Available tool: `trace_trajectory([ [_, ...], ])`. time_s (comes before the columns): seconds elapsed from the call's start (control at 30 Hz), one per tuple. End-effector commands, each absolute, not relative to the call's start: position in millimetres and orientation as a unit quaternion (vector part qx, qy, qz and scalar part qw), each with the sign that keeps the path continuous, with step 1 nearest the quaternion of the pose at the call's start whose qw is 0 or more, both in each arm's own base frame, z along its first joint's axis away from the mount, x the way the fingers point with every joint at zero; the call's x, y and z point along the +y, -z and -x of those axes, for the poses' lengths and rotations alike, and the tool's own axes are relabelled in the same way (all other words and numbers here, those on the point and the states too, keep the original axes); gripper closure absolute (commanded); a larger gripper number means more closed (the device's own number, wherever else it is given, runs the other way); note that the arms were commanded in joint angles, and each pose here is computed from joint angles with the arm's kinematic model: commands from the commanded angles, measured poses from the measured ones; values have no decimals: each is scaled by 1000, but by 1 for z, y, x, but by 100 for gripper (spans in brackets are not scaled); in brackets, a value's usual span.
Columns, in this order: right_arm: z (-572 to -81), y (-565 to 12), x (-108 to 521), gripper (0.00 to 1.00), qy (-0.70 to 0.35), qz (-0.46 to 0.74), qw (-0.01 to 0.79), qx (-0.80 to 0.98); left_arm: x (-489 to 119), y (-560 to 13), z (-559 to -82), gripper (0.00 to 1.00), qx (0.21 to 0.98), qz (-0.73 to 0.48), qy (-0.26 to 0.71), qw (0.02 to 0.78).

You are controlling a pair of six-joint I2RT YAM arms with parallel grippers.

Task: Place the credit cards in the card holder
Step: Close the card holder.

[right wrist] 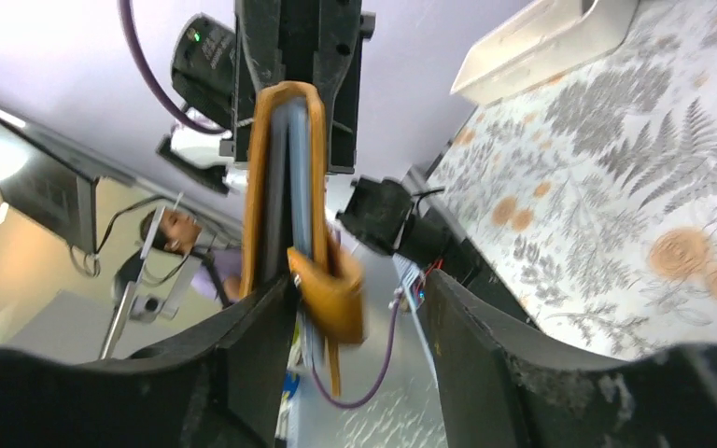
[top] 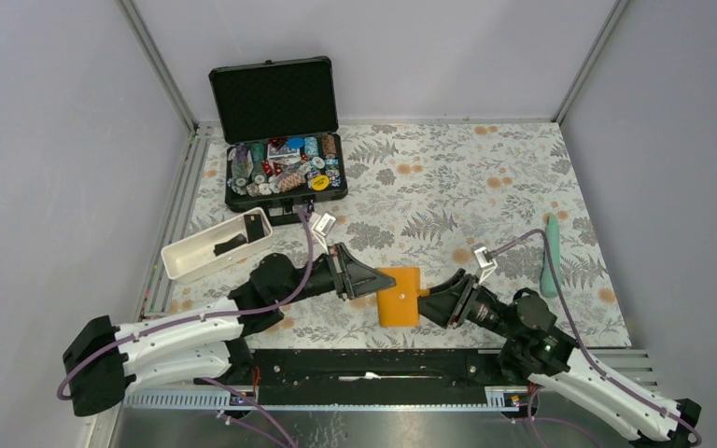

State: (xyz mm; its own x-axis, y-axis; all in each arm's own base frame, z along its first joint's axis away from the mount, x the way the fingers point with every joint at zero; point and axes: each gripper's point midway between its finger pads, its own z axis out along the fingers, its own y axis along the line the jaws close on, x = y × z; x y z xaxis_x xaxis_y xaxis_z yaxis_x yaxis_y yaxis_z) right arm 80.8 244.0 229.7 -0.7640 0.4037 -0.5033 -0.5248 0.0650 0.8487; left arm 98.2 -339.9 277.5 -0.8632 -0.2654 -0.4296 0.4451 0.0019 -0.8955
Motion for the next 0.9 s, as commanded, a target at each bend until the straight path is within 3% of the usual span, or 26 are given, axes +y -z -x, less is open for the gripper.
trace_trajectory([
  [0.0,-100,-253,215,38,-635,10,425,645,-318,-296,-114,100,643,-46,705,295],
  [0.17,-121,-245,196,36,-568,-27,465,679,-308,-299,-111,100,655,-63,692,295],
  [0.43,-95,-285,225,32,-596,125,473,637,-298,-294,-116,100,667,-55,692,272],
  [0.57,-81,-292,232,37,-602,186,465,622,-300,-287,-110,100,682,-89,684,245],
  [0.87,-58,-289,250,37,-592,300,413,623,-299,-290,-85,100,687,-159,680,201],
])
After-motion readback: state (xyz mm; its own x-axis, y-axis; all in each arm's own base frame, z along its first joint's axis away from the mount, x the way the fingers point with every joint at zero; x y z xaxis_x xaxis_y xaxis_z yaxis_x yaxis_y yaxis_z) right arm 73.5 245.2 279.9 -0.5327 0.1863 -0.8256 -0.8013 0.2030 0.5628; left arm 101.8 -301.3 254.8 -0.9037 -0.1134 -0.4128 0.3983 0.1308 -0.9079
